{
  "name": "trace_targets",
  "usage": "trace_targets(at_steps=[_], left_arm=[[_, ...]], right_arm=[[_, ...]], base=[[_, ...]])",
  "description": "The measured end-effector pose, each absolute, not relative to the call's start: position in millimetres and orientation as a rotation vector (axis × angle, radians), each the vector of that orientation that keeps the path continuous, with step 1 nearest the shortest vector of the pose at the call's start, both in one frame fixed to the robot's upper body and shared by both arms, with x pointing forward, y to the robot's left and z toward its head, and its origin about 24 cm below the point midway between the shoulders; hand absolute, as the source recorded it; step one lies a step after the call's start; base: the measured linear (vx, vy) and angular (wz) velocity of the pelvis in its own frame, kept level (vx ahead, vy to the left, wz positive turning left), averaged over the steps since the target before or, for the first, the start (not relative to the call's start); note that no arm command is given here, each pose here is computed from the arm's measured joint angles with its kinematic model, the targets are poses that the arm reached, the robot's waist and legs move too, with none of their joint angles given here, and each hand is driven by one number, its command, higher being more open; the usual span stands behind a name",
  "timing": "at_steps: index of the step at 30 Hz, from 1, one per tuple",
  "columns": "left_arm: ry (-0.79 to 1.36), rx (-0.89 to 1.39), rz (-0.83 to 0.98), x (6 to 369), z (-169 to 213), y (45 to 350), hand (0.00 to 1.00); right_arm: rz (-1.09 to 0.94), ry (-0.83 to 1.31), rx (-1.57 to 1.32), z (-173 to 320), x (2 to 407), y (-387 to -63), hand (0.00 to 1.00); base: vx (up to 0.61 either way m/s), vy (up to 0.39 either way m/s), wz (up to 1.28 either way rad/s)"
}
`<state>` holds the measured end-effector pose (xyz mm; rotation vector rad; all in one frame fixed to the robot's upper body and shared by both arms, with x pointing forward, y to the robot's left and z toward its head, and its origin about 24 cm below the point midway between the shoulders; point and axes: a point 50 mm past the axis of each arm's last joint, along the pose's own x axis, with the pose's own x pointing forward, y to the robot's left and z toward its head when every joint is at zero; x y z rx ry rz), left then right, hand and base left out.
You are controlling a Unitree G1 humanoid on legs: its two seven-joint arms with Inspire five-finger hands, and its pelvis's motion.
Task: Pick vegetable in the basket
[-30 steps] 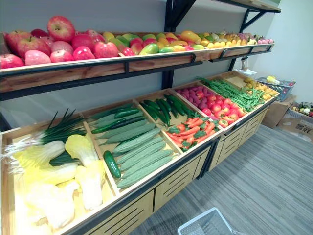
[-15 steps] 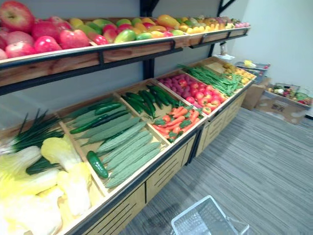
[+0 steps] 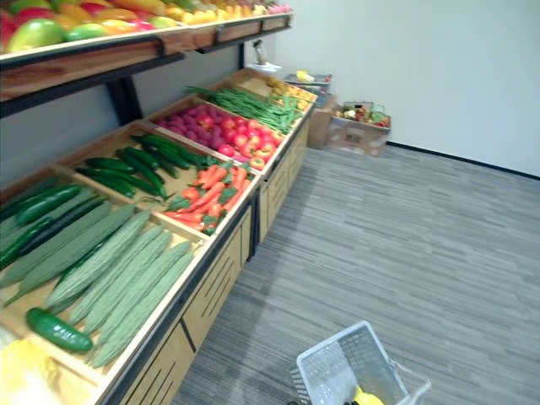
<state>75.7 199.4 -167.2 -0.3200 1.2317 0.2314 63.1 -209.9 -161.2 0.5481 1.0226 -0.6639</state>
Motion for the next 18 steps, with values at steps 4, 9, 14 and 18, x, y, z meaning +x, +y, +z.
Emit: trace_targets(at_steps=[4,9,14,18], left_arm=[[1.27,-0.288,0.179,77,-167,198,1.0],[1.293,-0.158,0.044,85,-165,200,1.0],[1.325,-0.059,0.008,95,-163,209,1.0],[1.309,-0.045,0.021,98,-162,214,1.0]], right_arm=[[-0.736,1.09,0.556,-166,46,-212,0.0],[-0.789,1.121,0.584,-169,33,-211,0.0],[-0.784,1.133,0.606,-170,32,-204,0.0],[-0.799,1.159,0.628,-172,27,-205,0.0]], base=[[0.03,-0.05,-0.17],[-0.06,0.008,0.08],[-0.08,-0.006,-0.01],[-0.06,-0.065,-0.3]])
